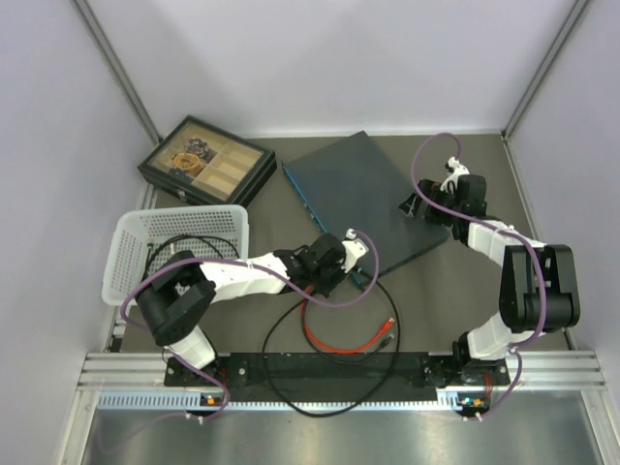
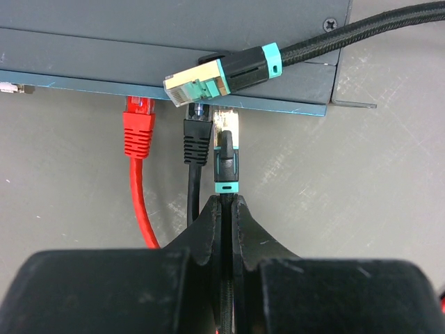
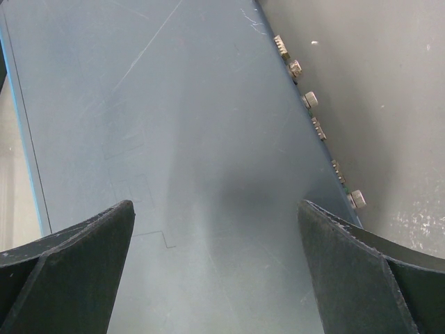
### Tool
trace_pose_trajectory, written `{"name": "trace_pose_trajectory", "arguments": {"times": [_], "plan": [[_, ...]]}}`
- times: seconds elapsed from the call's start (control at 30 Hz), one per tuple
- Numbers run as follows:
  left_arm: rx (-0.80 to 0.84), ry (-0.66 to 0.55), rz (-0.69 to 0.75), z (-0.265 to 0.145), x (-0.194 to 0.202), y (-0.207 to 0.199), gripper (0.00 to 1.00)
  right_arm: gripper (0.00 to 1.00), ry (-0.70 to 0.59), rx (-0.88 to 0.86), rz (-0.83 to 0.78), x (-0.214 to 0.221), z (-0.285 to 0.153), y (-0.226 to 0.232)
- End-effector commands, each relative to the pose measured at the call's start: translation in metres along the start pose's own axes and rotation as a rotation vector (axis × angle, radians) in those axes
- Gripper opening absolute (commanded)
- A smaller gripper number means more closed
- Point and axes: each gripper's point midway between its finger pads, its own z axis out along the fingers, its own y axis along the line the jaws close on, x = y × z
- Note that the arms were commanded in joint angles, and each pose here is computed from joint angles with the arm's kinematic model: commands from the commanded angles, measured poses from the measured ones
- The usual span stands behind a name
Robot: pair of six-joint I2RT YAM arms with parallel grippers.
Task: Insert the plug into the switch port
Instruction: Insert the connector into the switch port.
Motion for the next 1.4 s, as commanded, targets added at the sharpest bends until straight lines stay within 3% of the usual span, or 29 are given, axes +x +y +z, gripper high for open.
{"name": "trace_pose_trajectory", "arguments": {"times": [0.0,0.6,1.37], "plan": [[-0.006,-0.094,-0.013,-0.005,-0.03,0.001,0.0,0.99,0.076,0.009,0.035,0.018,0.003,-0.006],[0.084,-0.155,-0.022,-0.006,-0.045,-0.021,0.0,0.99,0.062,0.017,0.051,0.014,0.0,-0.013],[0.034,-0.214,-0.007,0.013,-0.064,-0.012,0.0,0.99,0.091,-0.012,0.067,0.019,0.005,-0.01]]}}
